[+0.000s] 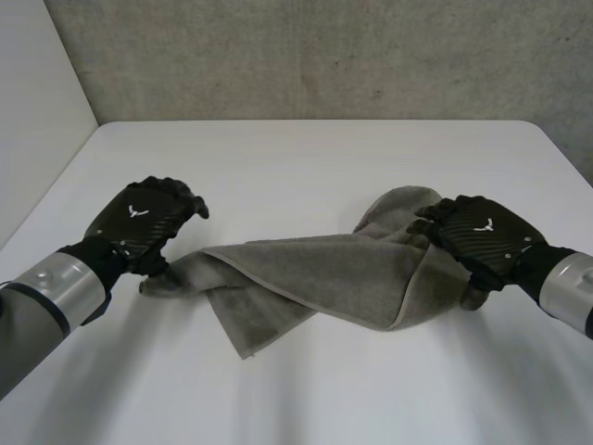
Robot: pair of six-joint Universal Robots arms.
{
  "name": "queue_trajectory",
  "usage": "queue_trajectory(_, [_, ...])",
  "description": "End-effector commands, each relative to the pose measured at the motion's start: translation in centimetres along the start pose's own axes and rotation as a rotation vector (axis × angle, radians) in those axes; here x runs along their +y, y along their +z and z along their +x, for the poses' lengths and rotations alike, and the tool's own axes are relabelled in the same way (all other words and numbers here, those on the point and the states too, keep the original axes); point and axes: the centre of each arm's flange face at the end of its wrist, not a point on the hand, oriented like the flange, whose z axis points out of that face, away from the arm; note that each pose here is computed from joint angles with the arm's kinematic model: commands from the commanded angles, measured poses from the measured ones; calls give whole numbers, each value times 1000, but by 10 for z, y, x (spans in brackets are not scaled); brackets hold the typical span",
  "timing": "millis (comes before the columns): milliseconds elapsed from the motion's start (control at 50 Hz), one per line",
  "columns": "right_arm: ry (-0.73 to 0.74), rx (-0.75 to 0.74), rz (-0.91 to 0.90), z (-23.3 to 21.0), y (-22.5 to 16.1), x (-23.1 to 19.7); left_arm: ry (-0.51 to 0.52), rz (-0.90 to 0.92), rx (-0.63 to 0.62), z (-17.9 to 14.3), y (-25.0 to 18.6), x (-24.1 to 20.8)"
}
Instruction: Fold the towel.
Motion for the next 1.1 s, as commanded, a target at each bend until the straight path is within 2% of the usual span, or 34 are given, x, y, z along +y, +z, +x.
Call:
queue_trajectory(20, [-74, -30, -23, -11, 21, 8, 2, -9, 42, 9, 15, 3])
queue_trajectory(140, [-189, -11, -71, -14, 34, 12, -7, -54, 11, 6, 27, 15])
queue_trajectory(260, [-243, 14, -122, -10, 51, 22, -18, -107, -41, 0, 38, 30])
queue_trajectory(460, [-254, 77, -165, 7, 70, 30, -30, -153, -37, -1, 50, 47])
queue_trajectory(700, [-257, 81, -197, 8, 91, 42, -32, -177, -29, -3, 62, 60])
queue_trajectory(880, [-253, 92, -197, 13, 87, 39, -39, -184, -38, -7, 64, 63])
queue_trajectory(1100, [-241, 91, -193, 9, 51, 10, -36, -169, -33, -4, 56, 54])
